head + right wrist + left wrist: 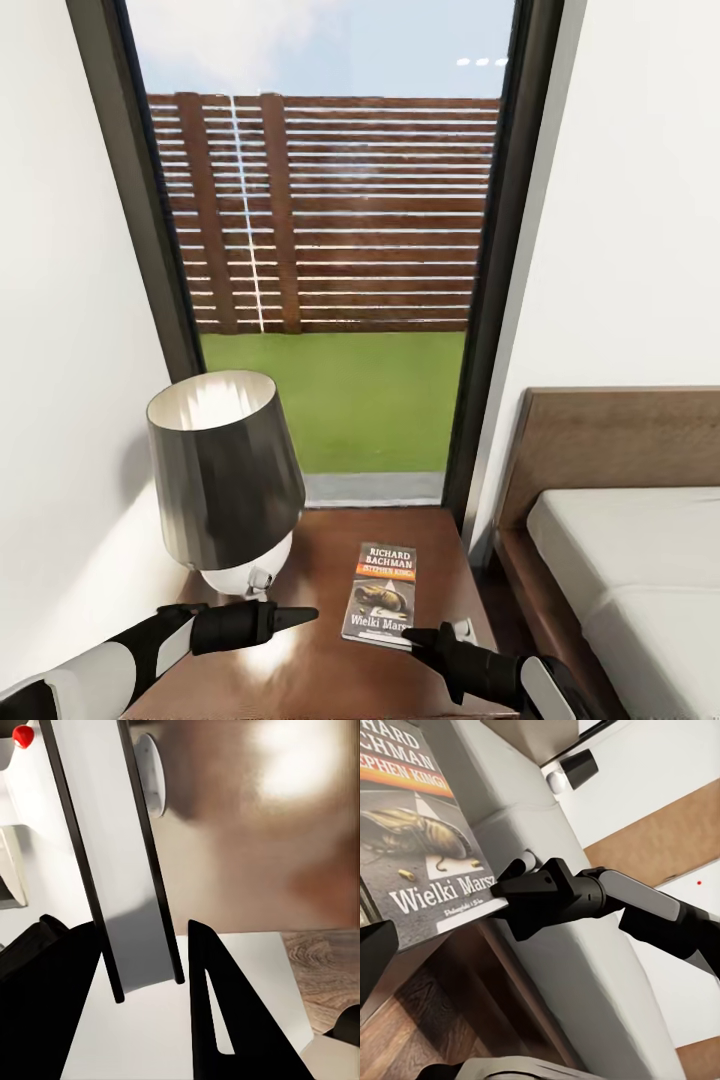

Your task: In the bedroom, move the book from the bed onto either nightstand, and place the two sandals side by side next to the bed.

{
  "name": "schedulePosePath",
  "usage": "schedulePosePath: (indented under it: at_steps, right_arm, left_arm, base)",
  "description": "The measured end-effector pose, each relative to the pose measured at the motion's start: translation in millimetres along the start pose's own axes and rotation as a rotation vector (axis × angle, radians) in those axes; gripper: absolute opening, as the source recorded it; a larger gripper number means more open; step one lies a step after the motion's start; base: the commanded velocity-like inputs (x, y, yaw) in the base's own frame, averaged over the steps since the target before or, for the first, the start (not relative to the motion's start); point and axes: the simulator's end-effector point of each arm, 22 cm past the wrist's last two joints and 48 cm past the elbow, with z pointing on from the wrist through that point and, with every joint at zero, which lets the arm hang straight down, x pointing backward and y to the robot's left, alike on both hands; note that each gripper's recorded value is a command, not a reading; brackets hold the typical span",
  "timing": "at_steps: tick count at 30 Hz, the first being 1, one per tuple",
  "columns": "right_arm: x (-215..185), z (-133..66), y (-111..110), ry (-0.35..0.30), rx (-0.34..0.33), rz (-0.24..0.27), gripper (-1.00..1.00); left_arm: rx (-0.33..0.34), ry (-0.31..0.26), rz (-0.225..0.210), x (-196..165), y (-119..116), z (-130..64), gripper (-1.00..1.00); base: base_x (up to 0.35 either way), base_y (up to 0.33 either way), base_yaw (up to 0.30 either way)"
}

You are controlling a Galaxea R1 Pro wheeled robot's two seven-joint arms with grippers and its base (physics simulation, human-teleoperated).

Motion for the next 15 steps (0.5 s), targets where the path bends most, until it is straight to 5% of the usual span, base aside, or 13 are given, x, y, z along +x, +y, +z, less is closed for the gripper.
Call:
schedulePosePath:
  at_steps: [15]
  right_arm:
    - [2.7,10.9,-30.7,0.000,-0.001,0.000,-1.00]
  left_arm:
    - [0.001,0.000,0.000,21.9,24.2,1.4,1.00]
  base:
    - [0.000,0.000,0.000]
